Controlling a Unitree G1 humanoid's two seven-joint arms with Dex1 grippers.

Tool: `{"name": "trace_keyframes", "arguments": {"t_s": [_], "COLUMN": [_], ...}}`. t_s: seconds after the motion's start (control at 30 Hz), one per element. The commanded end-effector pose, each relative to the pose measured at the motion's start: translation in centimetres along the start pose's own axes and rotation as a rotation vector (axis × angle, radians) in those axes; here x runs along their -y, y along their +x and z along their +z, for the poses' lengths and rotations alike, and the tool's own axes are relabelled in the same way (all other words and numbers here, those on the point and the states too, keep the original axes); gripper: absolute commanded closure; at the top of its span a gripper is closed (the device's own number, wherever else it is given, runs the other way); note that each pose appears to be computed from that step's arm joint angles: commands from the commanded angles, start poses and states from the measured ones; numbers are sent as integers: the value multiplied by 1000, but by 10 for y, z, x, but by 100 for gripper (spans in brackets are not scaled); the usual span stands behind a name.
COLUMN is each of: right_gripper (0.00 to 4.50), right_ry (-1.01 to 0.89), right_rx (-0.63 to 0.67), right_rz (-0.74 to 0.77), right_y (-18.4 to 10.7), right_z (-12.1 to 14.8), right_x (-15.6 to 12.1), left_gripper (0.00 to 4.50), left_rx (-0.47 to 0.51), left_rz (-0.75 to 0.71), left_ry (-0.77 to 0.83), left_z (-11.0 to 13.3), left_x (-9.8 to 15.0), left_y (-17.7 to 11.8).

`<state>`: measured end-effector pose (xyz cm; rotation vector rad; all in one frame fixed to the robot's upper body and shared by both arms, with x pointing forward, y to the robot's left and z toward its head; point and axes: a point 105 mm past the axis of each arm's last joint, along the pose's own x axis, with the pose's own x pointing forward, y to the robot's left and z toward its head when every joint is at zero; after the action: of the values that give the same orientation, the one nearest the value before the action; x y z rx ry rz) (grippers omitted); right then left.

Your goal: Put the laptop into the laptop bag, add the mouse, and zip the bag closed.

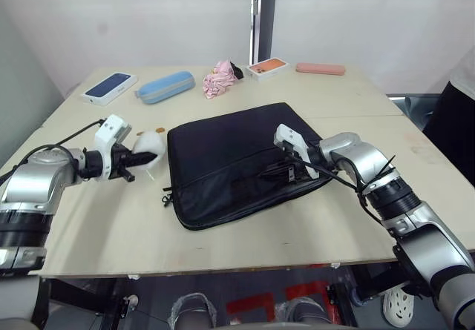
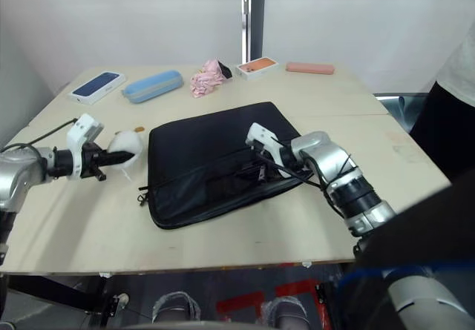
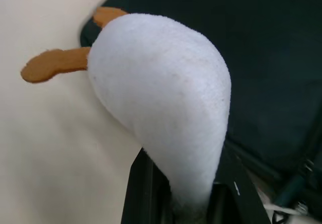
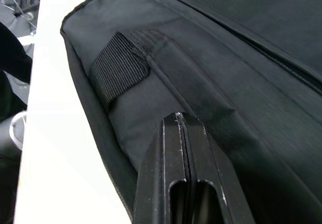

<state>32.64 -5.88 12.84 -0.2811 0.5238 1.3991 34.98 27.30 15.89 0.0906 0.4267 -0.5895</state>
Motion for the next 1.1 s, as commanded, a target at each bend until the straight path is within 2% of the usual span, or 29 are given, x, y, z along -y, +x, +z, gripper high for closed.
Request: {"name": "trace_keyframes", "arguments": {"t_s": [0.03, 0.2, 0.33, 0.4, 0.53, 0.67, 0.77, 0.9, 1.1], "right_gripper": [450, 450, 450, 450, 450, 450, 450, 450, 450], "right_ry": [-21, -31, -48, -59, -40, -69, -103, -117, -118], "right_rx": [2, 16, 35, 83, 87, -27, -96, -117, -106], "right_rz": [27, 44, 32, -27, -99, -167, -185, -202, -213], "right_y": [8, 13, 16, 20, 27, 34, 36, 36, 36], "right_z": [8, 16, 22, 35, 42, 23, 9, 3, 5], "right_x": [-7, -10, -9, 0, 15, 29, 34, 38, 40], "left_gripper": [430, 430, 430, 430, 430, 430, 430, 430, 430], "left_rx": [51, 72, 74, 72, 70, 68, 69, 52, -6], "left_rz": [87, 172, 171, 152, 104, 28, -68, -173, -253], "left_ry": [22, 20, 24, 21, 12, 4, 6, 5, -1], "left_z": [20, 32, 35, 31, 28, 26, 28, 23, 2], "left_x": [-18, -37, -38, -35, -26, -11, 10, 31, 45], "left_y": [0, 9, 15, 21, 26, 26, 21, 2, -29]}}
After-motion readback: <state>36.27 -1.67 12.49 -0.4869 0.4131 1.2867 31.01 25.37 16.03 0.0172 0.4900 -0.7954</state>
